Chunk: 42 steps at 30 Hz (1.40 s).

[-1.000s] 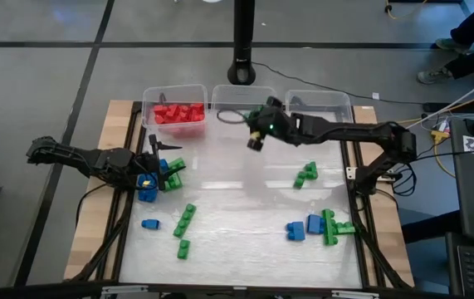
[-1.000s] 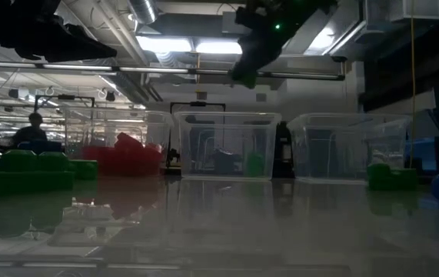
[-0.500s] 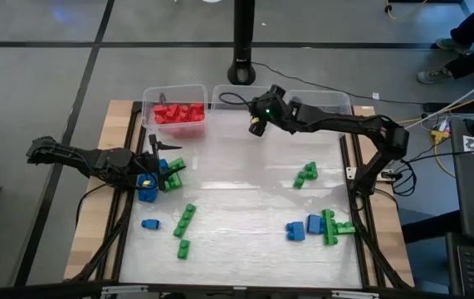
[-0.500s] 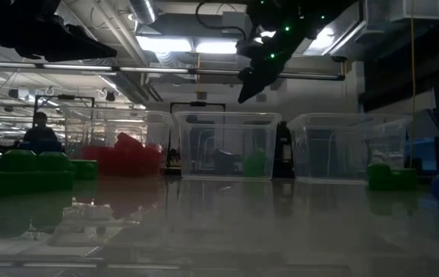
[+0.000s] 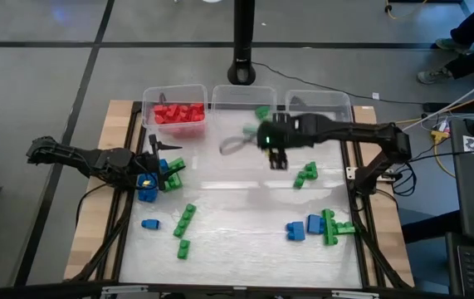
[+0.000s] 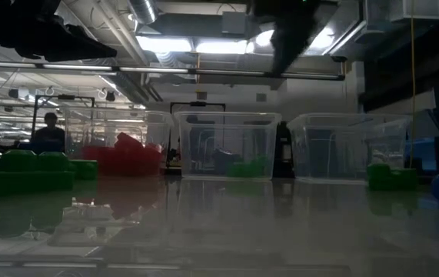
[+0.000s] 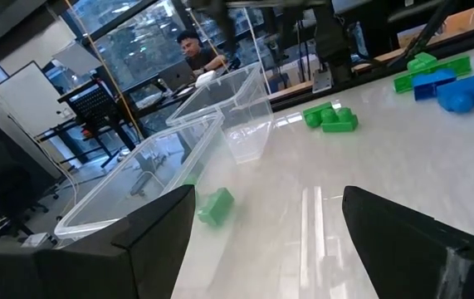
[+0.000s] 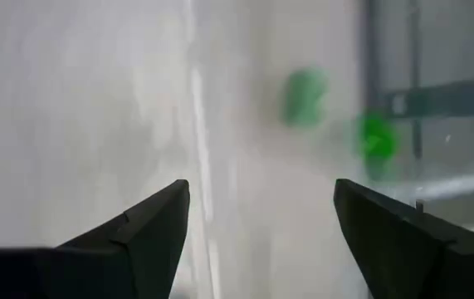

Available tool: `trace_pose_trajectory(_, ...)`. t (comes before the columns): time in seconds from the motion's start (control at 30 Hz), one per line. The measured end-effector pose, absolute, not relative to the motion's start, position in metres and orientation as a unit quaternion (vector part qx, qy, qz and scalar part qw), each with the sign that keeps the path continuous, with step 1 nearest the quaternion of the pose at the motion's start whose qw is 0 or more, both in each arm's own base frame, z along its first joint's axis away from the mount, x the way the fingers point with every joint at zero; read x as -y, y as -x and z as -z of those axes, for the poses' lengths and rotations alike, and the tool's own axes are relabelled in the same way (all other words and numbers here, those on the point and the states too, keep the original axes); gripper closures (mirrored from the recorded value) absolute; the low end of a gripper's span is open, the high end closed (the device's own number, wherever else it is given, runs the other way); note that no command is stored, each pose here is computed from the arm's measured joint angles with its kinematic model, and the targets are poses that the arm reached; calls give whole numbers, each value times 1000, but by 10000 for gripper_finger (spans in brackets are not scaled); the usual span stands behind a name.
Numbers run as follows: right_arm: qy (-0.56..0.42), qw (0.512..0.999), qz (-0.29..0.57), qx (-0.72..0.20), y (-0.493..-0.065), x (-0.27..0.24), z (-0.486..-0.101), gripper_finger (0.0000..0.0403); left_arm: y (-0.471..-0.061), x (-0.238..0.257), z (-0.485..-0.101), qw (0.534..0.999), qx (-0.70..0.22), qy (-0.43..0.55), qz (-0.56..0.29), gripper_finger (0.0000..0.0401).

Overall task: Sort blocks
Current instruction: Put the green game piece into the middle transparent bin

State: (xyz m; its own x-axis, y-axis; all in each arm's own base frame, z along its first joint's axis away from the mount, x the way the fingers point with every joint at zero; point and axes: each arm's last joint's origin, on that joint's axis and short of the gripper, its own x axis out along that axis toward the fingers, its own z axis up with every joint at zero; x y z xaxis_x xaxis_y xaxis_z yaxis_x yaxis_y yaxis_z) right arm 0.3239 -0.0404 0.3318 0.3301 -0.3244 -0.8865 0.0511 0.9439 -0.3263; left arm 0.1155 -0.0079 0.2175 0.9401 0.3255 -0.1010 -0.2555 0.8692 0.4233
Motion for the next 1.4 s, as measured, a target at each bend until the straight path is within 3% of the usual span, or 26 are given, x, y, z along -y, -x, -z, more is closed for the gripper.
trace_pose_trajectory(0.3,146,699,34,-699,-296,-21,-285,107,-115,8,-217,964,-84,-204,-151,105)
trace_pose_trajectory(0.5,141,644,-4,-752,-279,-31,-247,107,-115,8,-218,964,-84,-203,-151,105)
trace_pose_trajectory(0.7,203,590,-45,-780,-265,-32,-223,107,-115,8,-218,964,-84,-203,-151,105)
trace_pose_trajectory(1.4,319,597,-104,-729,-250,-27,-149,114,-115,8,-217,963,-85,-205,-151,105)
